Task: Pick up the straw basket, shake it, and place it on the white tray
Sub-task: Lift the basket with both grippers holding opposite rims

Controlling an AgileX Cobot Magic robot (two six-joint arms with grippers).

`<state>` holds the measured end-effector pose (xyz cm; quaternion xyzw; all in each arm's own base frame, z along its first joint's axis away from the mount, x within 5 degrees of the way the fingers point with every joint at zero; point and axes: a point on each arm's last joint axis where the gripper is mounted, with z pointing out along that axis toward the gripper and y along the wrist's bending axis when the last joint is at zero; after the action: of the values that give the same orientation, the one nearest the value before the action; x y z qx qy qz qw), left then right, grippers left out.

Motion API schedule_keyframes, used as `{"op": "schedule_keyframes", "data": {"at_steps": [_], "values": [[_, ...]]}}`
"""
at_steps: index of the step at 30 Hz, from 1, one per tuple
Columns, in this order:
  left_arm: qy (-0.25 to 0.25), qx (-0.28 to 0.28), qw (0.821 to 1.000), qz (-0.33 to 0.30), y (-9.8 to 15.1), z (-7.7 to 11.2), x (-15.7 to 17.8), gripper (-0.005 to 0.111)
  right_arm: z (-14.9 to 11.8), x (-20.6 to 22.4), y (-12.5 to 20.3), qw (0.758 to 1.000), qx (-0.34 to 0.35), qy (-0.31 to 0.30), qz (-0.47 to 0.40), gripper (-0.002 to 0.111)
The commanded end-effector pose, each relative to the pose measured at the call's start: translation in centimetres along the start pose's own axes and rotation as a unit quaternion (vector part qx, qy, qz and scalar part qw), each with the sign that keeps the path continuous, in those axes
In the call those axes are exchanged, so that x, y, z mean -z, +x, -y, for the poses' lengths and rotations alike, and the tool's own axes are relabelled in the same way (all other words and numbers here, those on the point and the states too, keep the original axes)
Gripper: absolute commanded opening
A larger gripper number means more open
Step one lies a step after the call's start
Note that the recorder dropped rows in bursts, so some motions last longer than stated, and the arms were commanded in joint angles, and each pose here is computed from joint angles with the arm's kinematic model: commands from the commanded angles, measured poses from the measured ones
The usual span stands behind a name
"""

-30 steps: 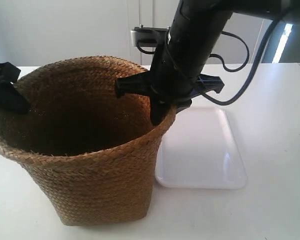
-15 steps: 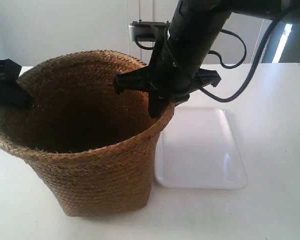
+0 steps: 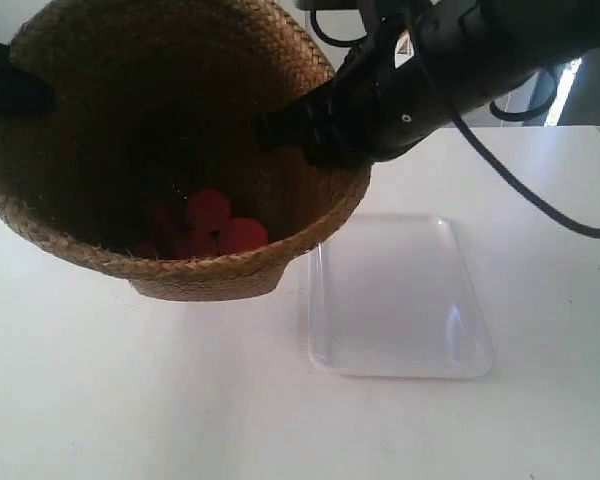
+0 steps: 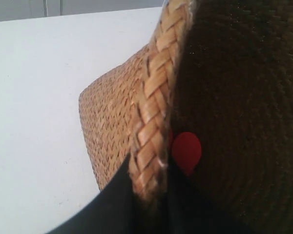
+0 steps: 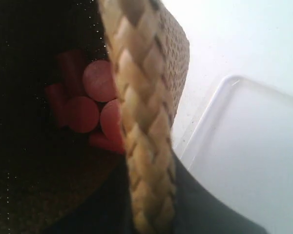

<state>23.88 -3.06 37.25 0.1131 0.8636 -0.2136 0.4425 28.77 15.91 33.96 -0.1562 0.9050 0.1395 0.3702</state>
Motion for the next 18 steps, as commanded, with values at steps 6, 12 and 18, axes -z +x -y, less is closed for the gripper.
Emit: {"op": "schedule_keyframes", "data": {"at_steps": [6,12,18], "values": [[0.028,-0.055,0.998,-0.015,0.1,1.1,-3.5,0.000,0.2,1.5,-0.3,0.999,-0.007,0.011,0.029,0.000],[0.024,-0.066,0.998,0.000,-0.2,1.6,-3.6,0.000,0.7,1.7,-0.4,0.998,-0.043,0.037,0.037,0.000],[0.027,-0.039,0.999,-0.010,0.0,1.4,-4.0,0.000,0.6,1.7,-0.5,0.998,-0.048,0.032,0.040,0.000]]}}
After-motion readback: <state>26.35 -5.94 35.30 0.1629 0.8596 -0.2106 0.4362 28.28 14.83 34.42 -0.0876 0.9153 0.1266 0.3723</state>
